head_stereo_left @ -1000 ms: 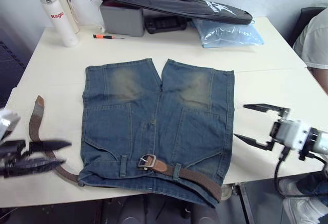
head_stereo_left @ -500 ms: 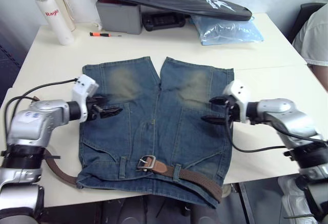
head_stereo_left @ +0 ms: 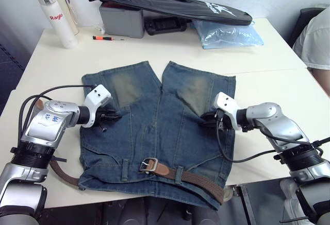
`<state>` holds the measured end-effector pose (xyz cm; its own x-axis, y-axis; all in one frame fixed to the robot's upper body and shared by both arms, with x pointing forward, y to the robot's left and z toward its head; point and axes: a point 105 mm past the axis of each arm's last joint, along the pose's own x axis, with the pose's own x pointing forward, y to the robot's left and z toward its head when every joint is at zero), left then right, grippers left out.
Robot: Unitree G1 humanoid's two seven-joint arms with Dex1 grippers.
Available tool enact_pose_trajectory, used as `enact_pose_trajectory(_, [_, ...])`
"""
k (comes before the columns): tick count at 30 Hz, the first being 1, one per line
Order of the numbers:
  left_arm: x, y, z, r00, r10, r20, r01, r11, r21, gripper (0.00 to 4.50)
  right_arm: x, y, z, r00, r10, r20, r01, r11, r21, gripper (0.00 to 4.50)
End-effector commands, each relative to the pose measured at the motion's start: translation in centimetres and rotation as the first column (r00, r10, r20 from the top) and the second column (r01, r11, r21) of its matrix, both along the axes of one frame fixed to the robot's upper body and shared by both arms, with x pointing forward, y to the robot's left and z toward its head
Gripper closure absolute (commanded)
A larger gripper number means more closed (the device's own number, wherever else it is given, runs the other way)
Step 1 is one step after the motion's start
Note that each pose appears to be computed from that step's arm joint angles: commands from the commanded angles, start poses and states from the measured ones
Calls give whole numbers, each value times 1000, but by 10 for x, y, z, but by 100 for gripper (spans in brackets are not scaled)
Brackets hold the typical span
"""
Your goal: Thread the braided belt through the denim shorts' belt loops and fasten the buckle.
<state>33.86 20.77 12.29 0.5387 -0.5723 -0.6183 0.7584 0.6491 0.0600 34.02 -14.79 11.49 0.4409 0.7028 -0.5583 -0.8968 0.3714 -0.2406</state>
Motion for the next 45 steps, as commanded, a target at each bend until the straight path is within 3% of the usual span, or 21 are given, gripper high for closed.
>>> enact_pose_trajectory(1, [-5,-4,0,999,-7,-41,5,999,-45,450,2,-2,1,1000,-15,16,16,1000,-27,444])
enact_pose_trajectory(7, [31,4,26,987,118,106,-110,991,-75,450,38,-6,40,985,-78,151,80,997,-11,444])
enact_pose_trajectory(15, [97,1,48,931,184,314,-195,981,6,450,102,-3,65,942,-168,291,197,978,-71,444])
enact_pose_trajectory(21, [114,-5,50,922,172,348,-196,980,34,450,116,-2,62,927,-168,335,222,966,-131,444])
enact_pose_trajectory(24, [108,-9,37,953,108,282,-130,990,63,450,115,-4,54,936,-158,314,213,965,-151,444])
enact_pose_trajectory(25, [104,-11,32,964,79,254,-100,993,68,405,115,-5,52,935,-157,317,217,962,-164,449])
enact_pose_trajectory(30, [98,3,32,969,109,220,-117,993,24,201,116,-9,62,925,-162,345,215,969,-121,233])
enact_pose_trajectory(35, [90,10,64,967,126,223,-103,988,-114,0,111,-10,94,935,-114,337,144,988,-65,2])
enact_pose_trajectory(38, [76,13,96,968,145,205,-87,959,-270,0,103,-6,117,946,-54,320,60,998,-9,2])
enact_pose_trajectory(41, [44,19,116,981,133,138,-72,923,-377,0,86,5,131,950,66,307,-80,996,31,2])
enact_pose_trajectory(45, [2,35,128,980,201,8,-172,858,-484,0,42,28,132,932,291,217,-312,948,70,2])
